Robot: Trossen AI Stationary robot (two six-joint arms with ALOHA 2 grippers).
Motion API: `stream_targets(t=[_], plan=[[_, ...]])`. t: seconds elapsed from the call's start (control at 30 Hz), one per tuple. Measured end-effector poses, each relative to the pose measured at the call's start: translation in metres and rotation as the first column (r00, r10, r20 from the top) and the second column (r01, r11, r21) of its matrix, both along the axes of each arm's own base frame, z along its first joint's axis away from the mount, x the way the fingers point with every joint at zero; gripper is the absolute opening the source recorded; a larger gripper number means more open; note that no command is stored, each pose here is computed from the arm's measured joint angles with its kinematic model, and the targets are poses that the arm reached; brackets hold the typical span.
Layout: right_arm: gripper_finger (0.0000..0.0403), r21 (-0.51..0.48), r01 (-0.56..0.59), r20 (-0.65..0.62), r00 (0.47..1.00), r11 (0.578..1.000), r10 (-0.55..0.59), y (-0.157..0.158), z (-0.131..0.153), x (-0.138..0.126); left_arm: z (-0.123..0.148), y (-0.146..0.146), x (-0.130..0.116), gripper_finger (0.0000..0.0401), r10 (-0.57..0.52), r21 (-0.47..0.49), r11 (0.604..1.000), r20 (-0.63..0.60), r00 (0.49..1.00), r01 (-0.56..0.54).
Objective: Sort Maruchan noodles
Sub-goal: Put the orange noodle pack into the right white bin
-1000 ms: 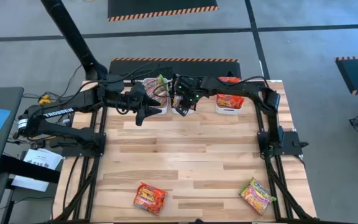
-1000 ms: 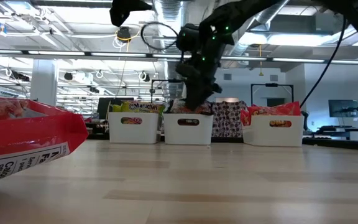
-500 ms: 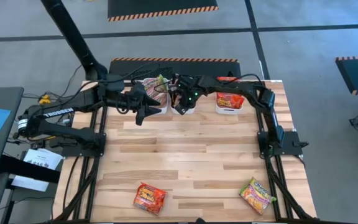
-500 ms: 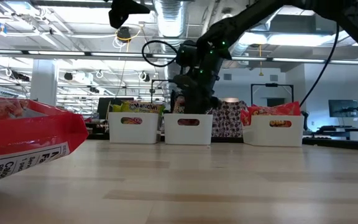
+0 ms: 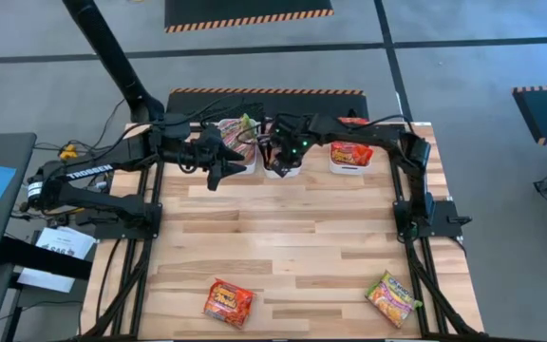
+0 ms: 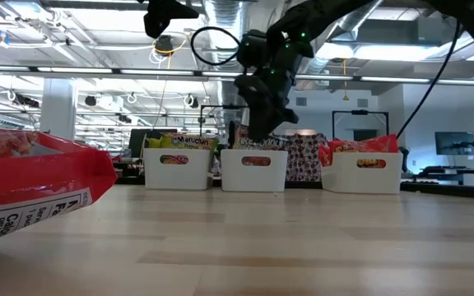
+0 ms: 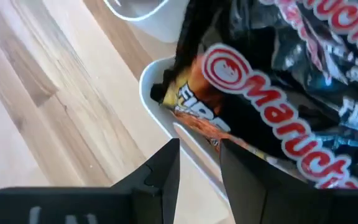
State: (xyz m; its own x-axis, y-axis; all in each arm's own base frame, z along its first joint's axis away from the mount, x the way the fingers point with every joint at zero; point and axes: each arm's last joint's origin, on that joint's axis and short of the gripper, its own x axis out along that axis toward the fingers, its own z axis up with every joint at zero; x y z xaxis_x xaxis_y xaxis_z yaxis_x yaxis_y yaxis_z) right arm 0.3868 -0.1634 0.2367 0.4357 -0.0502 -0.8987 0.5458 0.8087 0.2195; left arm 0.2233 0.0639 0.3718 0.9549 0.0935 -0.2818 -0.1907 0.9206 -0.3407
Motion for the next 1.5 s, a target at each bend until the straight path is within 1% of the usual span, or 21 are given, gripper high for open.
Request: stream_targets(t=[0.07,0.13,0.2,0.3,0.4,0.47,0.63,0.73,0.93,1.0,1.07,1.3,1.43,1.5], plan=[[0.0139,0.027,0.03,0.007,1.0,0.999,-0.03,0.002,0.001,0.0,0.0,0.0,0.0,0.0181,0.006,-0.021,1.0,0.0,1.0,-0.006],[0.0139,0.095,0.033,-0.003,0.999,0.995,-0.033,0.005,0.001,-0.001,0.0,0.0,-0.002,0.0181,0.011,-0.042,0.999,-0.003,1.0,-0.011],[0.0139,0.181,0.0,0.0,1.0,0.983,0.0,0.009,0.003,-0.002,0.001,-0.001,-0.006,0.0181,0.012,-0.05,0.999,-0.005,1.0,-0.012],[0.0139,0.297,-0.041,0.019,0.999,0.954,0.037,0.02,0.006,-0.001,0.005,-0.004,-0.015,0.0181,0.001,-0.059,0.998,0.002,1.0,-0.001],[0.0139,0.373,-0.068,0.037,0.998,0.925,0.059,0.035,0.009,0.003,0.012,-0.008,-0.027,0.0181,-0.005,-0.053,0.999,0.031,0.999,0.007],[0.0139,0.396,-0.092,0.048,0.996,0.914,0.08,0.048,0.014,0.005,0.018,-0.011,-0.035,0.0181,-0.012,-0.047,0.999,0.06,0.998,0.015],[0.0139,0.415,-0.149,0.05,0.989,0.897,0.141,0.089,0.017,0.014,0.026,-0.017,-0.052,0.0181,-0.03,-0.039,0.999,0.093,0.995,0.034],[0.0139,0.406,-0.215,0.078,0.977,0.888,0.201,0.114,0.021,0.02,0.027,-0.019,-0.059,0.0181,-0.034,-0.038,0.999,0.095,0.995,0.038],[0.0139,0.39,-0.345,0.129,0.938,0.854,0.32,0.169,0.02,0.03,0.024,-0.021,-0.065,0.0181,-0.04,-0.043,0.998,0.053,0.998,0.042],[0.0139,0.396,-0.363,0.152,0.932,0.844,0.329,0.185,0.02,0.033,0.023,-0.021,-0.065,0.0181,-0.045,-0.032,0.998,0.044,0.998,0.046],[0.0139,0.387,-0.395,0.207,0.918,0.833,0.338,0.199,0.024,0.037,0.021,-0.021,-0.066,0.0181,-0.046,-0.034,0.998,0.017,0.999,0.047],[0.0139,0.309,-0.495,0.362,0.851,0.812,0.381,0.229,0.035,0.047,0.018,-0.022,-0.067,0.0181,-0.049,-0.037,0.998,-0.012,0.999,0.049],[0.0148,0.284,-0.529,0.398,0.824,0.8,0.404,0.24,0.037,0.048,0.018,-0.022,-0.067,0.0181,-0.05,-0.038,0.998,-0.013,0.999,0.049],[0.0159,0.265,-0.528,0.404,0.821,0.807,0.404,0.242,0.038,0.048,0.018,-0.022,-0.067,0.0181,-0.049,-0.04,0.998,-0.013,0.999,0.049]])
